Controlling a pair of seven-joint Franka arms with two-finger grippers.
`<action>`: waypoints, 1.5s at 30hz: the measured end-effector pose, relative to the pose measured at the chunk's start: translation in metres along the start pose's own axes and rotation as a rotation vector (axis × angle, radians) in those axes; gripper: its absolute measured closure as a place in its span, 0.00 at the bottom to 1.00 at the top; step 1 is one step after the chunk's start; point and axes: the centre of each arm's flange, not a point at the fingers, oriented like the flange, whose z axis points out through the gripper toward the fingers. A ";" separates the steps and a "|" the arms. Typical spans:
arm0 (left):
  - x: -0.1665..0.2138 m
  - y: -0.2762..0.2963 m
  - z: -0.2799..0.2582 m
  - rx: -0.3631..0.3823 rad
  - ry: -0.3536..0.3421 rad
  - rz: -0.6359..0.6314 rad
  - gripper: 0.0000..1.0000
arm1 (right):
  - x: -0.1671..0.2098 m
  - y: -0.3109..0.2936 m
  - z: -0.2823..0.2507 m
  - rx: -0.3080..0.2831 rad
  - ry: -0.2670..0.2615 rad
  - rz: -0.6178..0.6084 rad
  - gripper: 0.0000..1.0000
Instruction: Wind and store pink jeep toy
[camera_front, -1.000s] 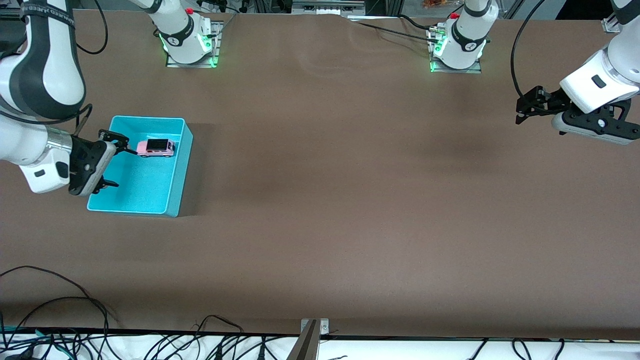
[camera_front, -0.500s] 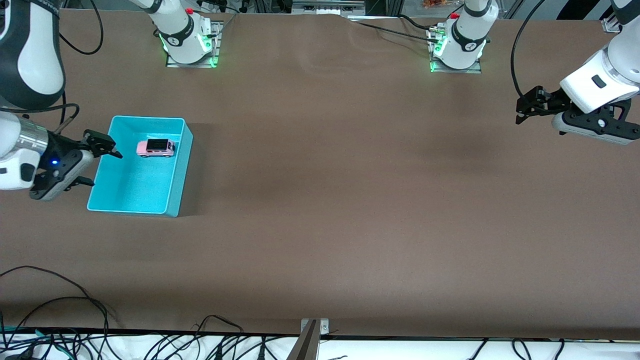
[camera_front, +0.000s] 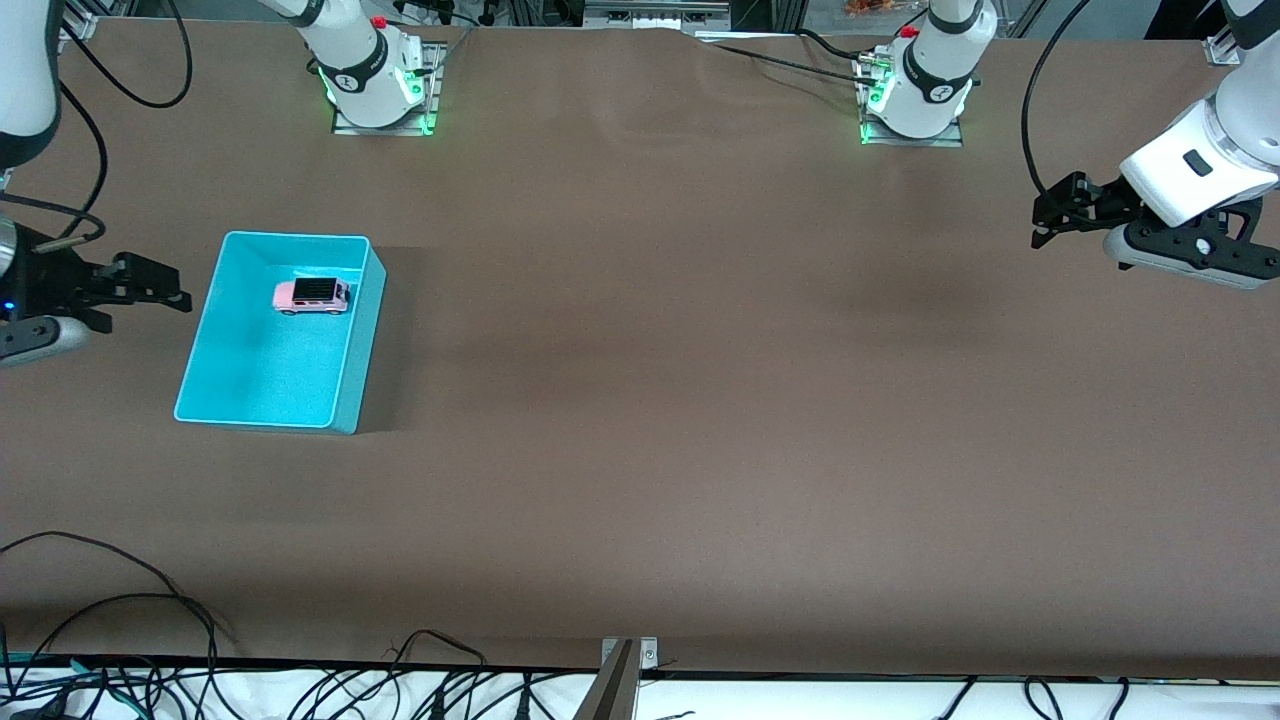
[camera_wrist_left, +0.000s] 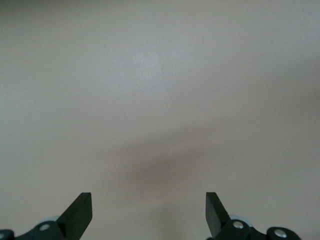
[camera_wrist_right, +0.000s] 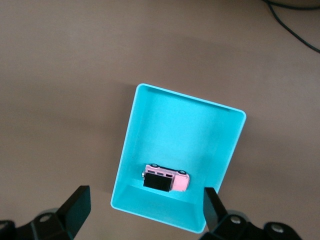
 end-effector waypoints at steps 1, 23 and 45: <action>0.000 0.000 0.000 0.000 0.000 0.000 0.00 | -0.001 0.002 -0.002 -0.004 -0.003 0.015 0.00; 0.000 0.000 0.000 0.000 0.000 0.000 0.00 | -0.033 -0.009 -0.038 0.000 -0.013 0.264 0.00; 0.000 0.000 0.000 0.000 0.000 0.000 0.00 | -0.105 -0.019 -0.033 0.030 0.089 0.232 0.00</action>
